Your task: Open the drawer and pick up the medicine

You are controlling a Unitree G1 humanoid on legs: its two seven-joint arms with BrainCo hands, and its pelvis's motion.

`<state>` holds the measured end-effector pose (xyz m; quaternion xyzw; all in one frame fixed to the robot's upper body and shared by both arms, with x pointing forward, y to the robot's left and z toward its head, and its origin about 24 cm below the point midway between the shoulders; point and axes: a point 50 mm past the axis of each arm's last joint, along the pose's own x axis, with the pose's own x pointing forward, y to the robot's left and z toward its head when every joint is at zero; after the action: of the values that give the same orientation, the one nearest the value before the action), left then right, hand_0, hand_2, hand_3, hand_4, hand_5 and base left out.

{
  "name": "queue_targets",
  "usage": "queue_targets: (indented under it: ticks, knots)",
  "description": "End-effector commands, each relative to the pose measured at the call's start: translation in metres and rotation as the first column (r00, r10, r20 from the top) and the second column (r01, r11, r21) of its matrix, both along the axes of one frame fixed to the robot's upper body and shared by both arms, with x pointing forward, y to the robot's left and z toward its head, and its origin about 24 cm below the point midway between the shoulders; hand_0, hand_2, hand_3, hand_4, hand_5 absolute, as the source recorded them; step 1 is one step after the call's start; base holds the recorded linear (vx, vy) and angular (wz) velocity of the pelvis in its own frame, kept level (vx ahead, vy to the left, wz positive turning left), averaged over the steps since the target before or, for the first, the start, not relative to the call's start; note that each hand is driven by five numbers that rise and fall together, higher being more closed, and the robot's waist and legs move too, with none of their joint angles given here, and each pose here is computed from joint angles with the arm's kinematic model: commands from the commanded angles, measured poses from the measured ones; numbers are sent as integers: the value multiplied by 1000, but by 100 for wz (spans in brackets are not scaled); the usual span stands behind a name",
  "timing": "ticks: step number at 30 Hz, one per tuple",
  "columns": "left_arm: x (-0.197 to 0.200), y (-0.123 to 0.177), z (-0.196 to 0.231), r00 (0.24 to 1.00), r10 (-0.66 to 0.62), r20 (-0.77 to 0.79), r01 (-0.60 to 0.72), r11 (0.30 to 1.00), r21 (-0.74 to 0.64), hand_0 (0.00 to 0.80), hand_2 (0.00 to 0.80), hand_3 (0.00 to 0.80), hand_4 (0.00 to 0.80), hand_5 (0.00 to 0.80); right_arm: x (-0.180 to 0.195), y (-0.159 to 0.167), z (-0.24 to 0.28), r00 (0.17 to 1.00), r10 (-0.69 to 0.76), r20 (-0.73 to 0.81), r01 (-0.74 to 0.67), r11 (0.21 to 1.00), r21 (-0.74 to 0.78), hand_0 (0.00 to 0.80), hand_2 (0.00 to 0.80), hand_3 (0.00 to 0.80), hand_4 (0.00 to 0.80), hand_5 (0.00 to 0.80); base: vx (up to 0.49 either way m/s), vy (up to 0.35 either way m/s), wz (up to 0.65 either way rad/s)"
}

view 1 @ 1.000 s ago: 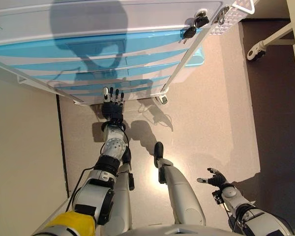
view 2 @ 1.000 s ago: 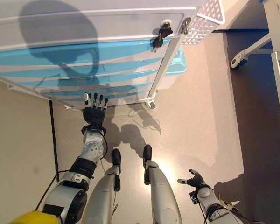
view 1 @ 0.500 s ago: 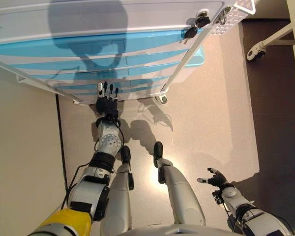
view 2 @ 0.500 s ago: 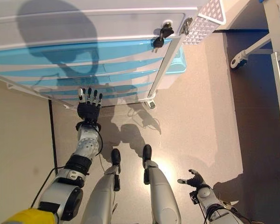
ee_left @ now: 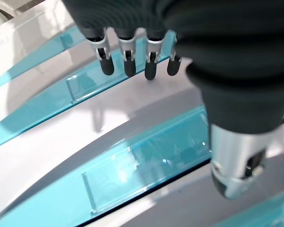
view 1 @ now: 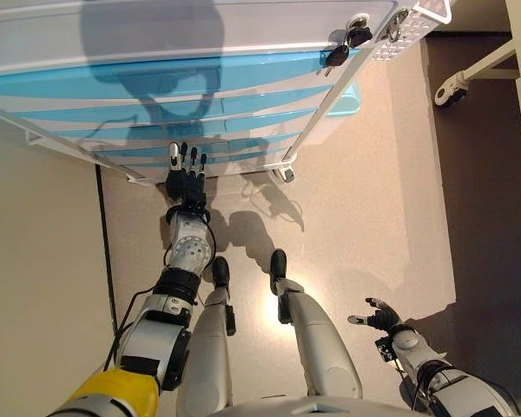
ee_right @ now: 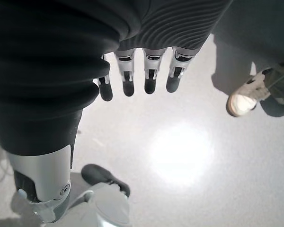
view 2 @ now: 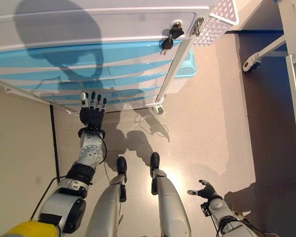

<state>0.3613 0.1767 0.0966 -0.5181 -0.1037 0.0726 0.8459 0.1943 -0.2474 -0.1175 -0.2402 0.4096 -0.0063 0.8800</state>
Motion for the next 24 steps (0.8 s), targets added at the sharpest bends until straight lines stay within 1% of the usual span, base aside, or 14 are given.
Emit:
queue_targets:
  ticks: [1,5,6,13,24]
  knots:
    - [12,5,134,882,1,471,-43,996,78,0,0,0,0,0,-21,-17,-5,996,45,-72,-49,997,-59,0,0,0,0,0,0,0,0]
    - [9,-3,143,857,-37,514,-15,995,98,0,0,0,0,0,-22,-17,-5,995,56,-77,-60,996,-59,0,0,0,0,0,0,0,0]
    - [6,-10,147,841,-75,537,8,992,126,0,0,0,0,0,-23,-18,-5,995,61,-83,-66,996,-61,0,0,0,0,0,0,0,0]
    - [1,-20,151,810,-141,569,51,984,172,0,0,0,0,0,-29,-19,-8,992,70,-108,-76,995,-60,0,0,0,0,0,0,0,0]
    - [2,-18,154,805,-150,575,50,981,186,0,0,0,0,0,-38,-26,-9,987,73,-141,-84,994,-77,0,0,0,0,0,8,4,-2]
